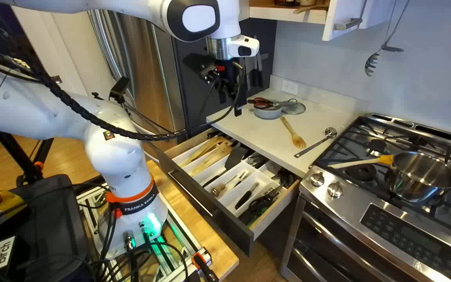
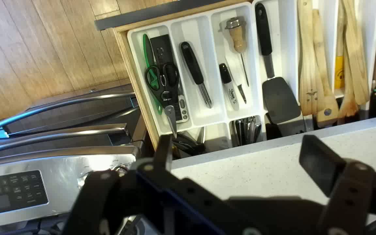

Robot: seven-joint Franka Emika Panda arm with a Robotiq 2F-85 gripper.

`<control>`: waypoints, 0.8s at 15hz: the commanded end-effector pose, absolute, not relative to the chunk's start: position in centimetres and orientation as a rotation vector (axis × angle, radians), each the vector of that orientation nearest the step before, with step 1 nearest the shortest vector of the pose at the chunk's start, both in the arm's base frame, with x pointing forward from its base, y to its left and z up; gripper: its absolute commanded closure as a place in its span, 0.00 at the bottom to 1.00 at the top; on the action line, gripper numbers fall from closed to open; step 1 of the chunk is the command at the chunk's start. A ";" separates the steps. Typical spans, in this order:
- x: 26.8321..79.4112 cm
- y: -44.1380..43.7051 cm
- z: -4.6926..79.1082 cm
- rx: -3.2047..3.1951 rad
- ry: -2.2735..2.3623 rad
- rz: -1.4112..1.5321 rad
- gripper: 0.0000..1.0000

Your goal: Move the wooden spoon from the top cupboard to the countertop

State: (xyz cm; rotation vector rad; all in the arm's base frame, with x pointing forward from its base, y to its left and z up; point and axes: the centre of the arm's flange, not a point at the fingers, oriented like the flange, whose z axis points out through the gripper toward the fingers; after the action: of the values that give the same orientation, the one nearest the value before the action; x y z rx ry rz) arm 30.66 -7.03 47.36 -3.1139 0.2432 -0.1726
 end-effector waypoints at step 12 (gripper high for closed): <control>37.9 -5.9 64.7 -2.822 0.295 -1.012 0.00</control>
State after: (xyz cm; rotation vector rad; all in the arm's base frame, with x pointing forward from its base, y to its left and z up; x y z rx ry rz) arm 34.67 -7.58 59.23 -2.8743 0.3908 -0.8216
